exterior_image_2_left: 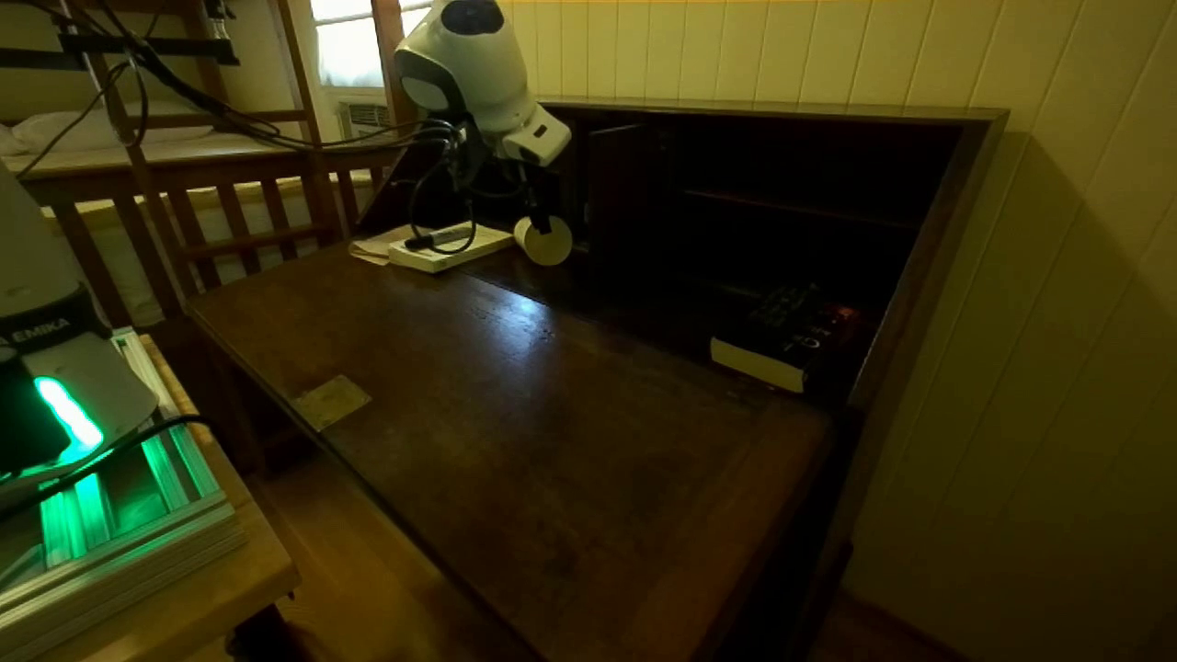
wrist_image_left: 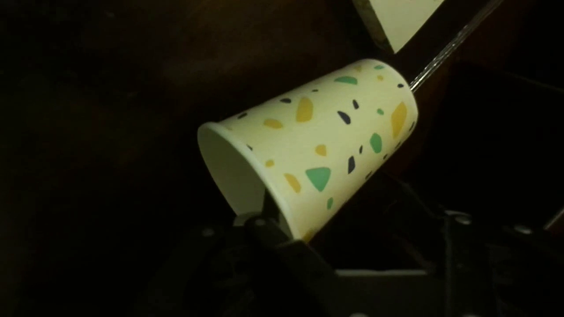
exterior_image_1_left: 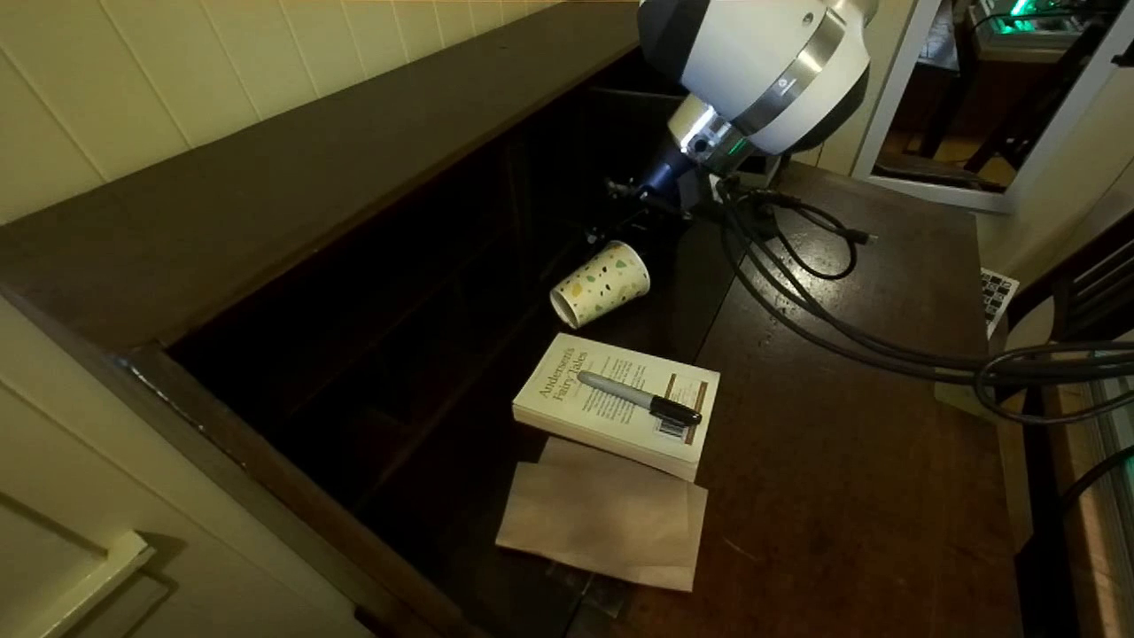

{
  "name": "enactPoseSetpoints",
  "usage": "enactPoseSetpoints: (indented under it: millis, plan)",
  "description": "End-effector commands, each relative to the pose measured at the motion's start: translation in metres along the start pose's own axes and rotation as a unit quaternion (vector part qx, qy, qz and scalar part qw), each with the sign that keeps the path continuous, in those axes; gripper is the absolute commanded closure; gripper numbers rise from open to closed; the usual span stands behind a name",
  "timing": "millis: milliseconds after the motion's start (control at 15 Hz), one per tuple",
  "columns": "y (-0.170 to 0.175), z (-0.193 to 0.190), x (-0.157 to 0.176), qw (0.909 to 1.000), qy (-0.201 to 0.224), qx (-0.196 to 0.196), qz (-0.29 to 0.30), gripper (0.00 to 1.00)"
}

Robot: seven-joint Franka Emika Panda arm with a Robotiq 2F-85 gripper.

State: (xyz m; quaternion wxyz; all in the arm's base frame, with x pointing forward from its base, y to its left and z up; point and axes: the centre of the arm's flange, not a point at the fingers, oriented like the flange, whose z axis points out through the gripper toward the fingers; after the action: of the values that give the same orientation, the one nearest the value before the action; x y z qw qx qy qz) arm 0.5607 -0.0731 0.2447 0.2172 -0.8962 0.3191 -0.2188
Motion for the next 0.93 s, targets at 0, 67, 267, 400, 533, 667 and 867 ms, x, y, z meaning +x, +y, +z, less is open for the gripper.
enactPoseSetpoints:
  millis: [0, 67, 267, 400, 533, 667, 867]
  plan:
    - [0.003, 0.013, 0.004, 0.9999, 0.012, 0.008, 0.008, 0.61]
    - [0.001, 0.009, 0.004, 0.9999, 0.011, 0.007, -0.001, 0.67]
    - [-0.008, -0.007, 0.005, 0.9993, 0.01, 0.006, -0.035, 0.89]
    - [-0.017, -0.02, 0.006, 0.9981, 0.007, 0.009, -0.06, 0.98]
    - [-0.027, -0.03, 0.006, 0.996, 0.009, 0.009, -0.088, 1.0]
    - [-0.035, -0.037, 0.006, 0.9933, 0.007, 0.007, -0.115, 0.99]
    - [-0.043, -0.045, 0.001, 0.9869, -0.003, -0.002, -0.162, 0.99]
